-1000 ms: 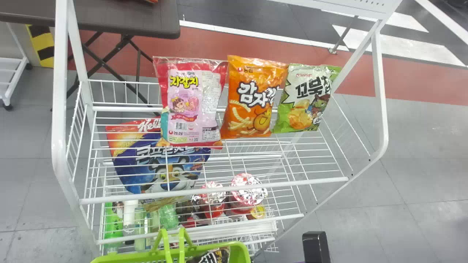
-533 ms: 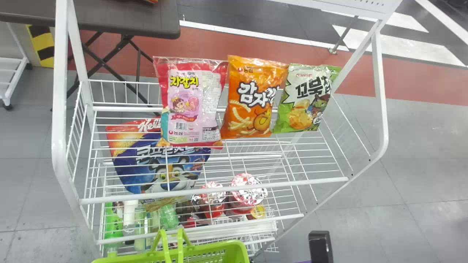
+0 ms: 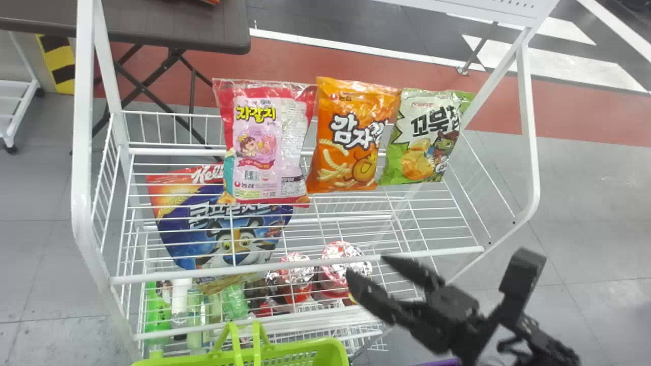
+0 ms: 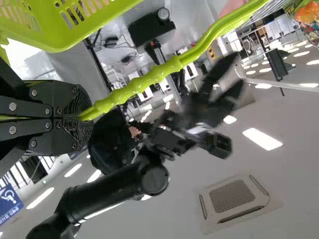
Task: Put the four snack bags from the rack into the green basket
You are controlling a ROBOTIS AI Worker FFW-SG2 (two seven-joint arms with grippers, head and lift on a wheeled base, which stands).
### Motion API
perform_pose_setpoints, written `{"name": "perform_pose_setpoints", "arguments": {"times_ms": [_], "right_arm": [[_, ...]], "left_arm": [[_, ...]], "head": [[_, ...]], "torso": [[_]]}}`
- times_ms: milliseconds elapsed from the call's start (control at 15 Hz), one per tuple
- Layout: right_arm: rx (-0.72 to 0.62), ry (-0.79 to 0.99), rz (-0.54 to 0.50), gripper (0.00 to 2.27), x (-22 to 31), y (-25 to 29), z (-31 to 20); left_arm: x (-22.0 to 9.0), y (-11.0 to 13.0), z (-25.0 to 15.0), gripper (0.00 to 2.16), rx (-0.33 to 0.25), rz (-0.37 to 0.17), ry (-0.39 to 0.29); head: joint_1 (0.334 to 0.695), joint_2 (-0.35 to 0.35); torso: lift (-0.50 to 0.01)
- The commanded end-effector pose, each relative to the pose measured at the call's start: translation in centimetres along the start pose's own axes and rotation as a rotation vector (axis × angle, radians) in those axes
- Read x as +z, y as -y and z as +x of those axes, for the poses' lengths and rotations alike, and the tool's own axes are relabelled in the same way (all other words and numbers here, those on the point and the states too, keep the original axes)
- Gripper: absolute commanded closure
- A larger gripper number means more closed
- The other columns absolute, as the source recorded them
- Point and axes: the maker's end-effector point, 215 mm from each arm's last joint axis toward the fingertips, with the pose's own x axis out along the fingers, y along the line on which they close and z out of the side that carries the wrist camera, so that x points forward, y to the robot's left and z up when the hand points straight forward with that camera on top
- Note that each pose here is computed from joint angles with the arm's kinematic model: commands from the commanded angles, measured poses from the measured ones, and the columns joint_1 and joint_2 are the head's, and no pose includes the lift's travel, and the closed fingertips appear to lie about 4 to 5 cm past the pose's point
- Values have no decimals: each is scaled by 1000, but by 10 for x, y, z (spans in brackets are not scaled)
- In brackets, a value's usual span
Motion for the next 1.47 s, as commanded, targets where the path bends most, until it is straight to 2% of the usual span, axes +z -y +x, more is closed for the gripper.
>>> {"name": "perform_pose_setpoints", "arguments": {"times_ms": [0, 200, 400, 467, 533, 600, 733, 867, 1000, 1067, 1133, 1200, 1400], "right_arm": [[12, 131, -108, 255, 36, -12, 57], [-85, 171, -168, 252, 44, -24, 120], [-172, 165, -214, 245, 42, -28, 166], [-186, 158, -224, 245, 41, -28, 177], [-201, 156, -238, 245, 42, -32, 188], [-236, 142, -248, 245, 39, -29, 193], [-296, 57, -257, 245, 22, -17, 204], [-315, 21, -260, 286, 17, -11, 210], [-317, -73, -253, 677, 0, -6, 216], [-299, -104, -248, 1055, -7, -9, 219], [-281, -126, -243, 1750, -12, -14, 218], [-261, -117, -239, 2000, -9, -20, 218], [-230, -38, -241, 2027, 11, -32, 211]], "left_arm": [[-2, -3, 2, 2132, 9, 5, -20], [-8, -8, 0, 2132, 33, 9, -59], [-6, -5, -9, 2132, 22, 9, -52], [-4, -4, -12, 2132, 20, 11, -48], [-2, -4, -17, 2132, 22, 13, -44], [0, -5, -21, 2132, 24, 14, -42], [4, -6, -26, 2132, 27, 20, -38], [7, -6, -27, 2132, 23, 24, -38], [8, -6, -28, 2132, 21, 21, -34], [10, -4, -27, 2132, 14, 23, -28], [10, -4, -27, 2132, 12, 24, -26], [9, -5, -27, 2132, 12, 20, -24], [9, -6, -29, 2132, 15, 16, -20]], "head": [[695, -350], [695, -350], [695, -349], [695, -317], [695, -317], [695, -268], [695, -222], [695, -207], [695, -197], [695, -189], [695, -184], [695, -178], [695, -161]], "torso": [[-6], [-6], [-6], [-6], [-6], [-6], [-6], [-6], [-6], [-6], [-6], [-6], [-6]]}}
